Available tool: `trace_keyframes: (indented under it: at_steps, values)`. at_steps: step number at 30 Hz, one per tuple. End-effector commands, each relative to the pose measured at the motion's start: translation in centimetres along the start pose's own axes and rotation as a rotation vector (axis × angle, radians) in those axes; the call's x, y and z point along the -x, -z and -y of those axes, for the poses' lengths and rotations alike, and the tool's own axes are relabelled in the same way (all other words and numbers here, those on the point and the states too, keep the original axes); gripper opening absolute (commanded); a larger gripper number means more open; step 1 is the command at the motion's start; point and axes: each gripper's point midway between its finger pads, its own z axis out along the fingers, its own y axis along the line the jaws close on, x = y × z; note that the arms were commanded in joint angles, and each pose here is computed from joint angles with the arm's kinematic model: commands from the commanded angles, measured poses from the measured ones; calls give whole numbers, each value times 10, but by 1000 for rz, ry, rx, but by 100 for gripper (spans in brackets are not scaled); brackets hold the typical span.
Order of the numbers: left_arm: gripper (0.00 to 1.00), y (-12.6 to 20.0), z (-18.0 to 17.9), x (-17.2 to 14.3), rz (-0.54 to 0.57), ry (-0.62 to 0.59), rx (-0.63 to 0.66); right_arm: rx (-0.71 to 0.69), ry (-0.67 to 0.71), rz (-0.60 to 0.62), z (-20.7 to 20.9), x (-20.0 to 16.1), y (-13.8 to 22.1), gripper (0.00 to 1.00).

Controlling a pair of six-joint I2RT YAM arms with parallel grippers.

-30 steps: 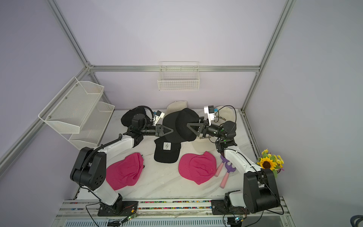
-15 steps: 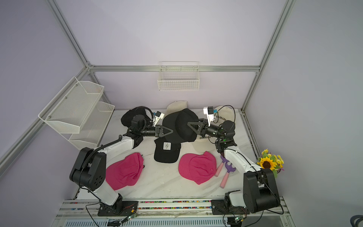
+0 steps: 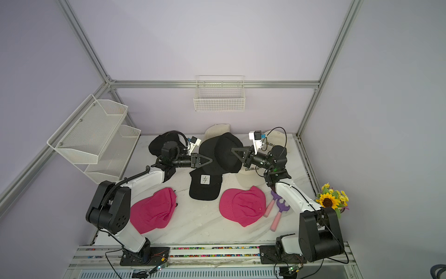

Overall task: Stack the baseball caps by color
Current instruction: Place the baseball cap on the baseball cap.

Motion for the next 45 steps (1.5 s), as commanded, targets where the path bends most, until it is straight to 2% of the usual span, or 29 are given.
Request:
trace_keyframes:
  at_steps: [1,3,9,11,13,17,20,23,26,29,32,35,40,42,45]
  values:
    - [0,5,-41,27,96,61,143,-64,146,61,-2,30,3,0]
    - [2,5,-52,30,112,83,181,-96,175,62,3,35,2,0]
    - [35,22,-62,47,233,40,328,-256,246,-3,36,56,-8,0]
    - [54,35,-59,58,301,-20,399,-276,298,-11,36,66,-10,0]
    - [68,46,-47,68,363,-103,434,-277,342,-28,32,69,-9,0]
    - [86,64,-30,82,460,-243,474,-362,454,4,30,88,1,0]
    - [100,67,-19,87,463,-329,482,-442,571,-24,34,93,10,0]
    - [100,74,-7,91,472,-427,507,-482,686,-54,34,93,17,0]
    - [100,84,15,95,487,-573,526,-466,793,-90,31,89,17,0]
    - [100,82,50,95,410,-776,488,-417,901,-135,27,78,9,0]
    - [100,70,75,83,265,-936,420,-384,1051,-202,23,65,-7,0]
    - [100,63,94,66,134,-1082,380,-372,1143,-296,26,52,-21,0]
    - [100,56,117,40,19,-1380,321,-343,1246,-466,28,21,-43,0]
    - [100,57,127,40,15,-1438,307,-324,1272,-511,25,9,-51,0]
    - [100,58,134,40,-49,-1497,286,-299,1298,-562,14,-8,-59,0]
